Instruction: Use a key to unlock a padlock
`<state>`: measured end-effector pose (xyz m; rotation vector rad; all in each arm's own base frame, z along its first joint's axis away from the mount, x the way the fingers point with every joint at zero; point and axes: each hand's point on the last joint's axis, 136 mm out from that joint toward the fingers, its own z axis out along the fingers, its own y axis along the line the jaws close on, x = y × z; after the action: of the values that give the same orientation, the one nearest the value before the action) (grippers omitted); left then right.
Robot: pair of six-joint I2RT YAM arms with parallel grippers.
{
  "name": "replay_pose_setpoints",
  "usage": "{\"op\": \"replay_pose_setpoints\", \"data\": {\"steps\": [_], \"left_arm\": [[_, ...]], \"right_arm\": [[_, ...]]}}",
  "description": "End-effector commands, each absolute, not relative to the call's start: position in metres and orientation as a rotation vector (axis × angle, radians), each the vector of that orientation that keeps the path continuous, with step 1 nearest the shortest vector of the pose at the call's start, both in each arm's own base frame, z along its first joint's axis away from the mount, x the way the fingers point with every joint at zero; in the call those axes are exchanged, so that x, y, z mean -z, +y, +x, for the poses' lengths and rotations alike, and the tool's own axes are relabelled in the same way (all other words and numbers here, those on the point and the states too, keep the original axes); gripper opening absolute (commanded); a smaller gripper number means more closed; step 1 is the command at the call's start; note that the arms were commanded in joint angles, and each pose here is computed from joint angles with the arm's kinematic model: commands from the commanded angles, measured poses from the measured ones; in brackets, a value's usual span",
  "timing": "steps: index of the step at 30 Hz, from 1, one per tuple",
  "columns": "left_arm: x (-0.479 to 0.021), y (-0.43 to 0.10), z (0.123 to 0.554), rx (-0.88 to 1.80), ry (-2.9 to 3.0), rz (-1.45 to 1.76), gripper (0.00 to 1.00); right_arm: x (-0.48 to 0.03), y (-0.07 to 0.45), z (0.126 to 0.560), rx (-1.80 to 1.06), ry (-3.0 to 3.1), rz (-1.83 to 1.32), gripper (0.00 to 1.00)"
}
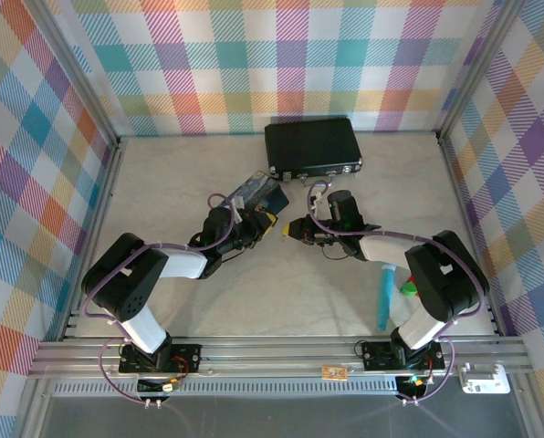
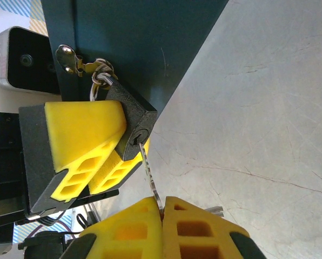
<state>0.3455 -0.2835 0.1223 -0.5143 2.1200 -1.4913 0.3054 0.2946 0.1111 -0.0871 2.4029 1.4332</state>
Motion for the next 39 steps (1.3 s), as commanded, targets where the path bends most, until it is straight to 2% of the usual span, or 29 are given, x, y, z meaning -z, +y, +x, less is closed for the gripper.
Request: {"op": "replay_pose_setpoints", "data": {"steps": [1,13,26,35,39], "left_arm": [[-0.154,-0.296,0.346,1.579,2.04,-0.432,0.0],[-0.152,-0.301,0.343,1.589,2.052,-0.416,0.0],[-0.161,-0.315,0.318,1.662,2.15,-0.283,0.0],[-0.18,-0.321,0.33,1.732,2.061,-0.314,0.0],[-0.185,-0.324,0.334,1.772,2.011,-0.352,0.0]], "right_arm": [[-0.124,0.302,0.311,-1.478,2.355,-0.12,0.0],[-0.133,0.306,0.312,-1.504,2.322,-0.17,0.0],[-0.135,0.3,0.341,-1.562,2.339,-0.218,0.0],[-0.131,0.306,0.345,-1.713,2.29,-0.088,0.0],[-0.129,0.303,0.346,-1.657,2.275,-0.058,0.0]]}}
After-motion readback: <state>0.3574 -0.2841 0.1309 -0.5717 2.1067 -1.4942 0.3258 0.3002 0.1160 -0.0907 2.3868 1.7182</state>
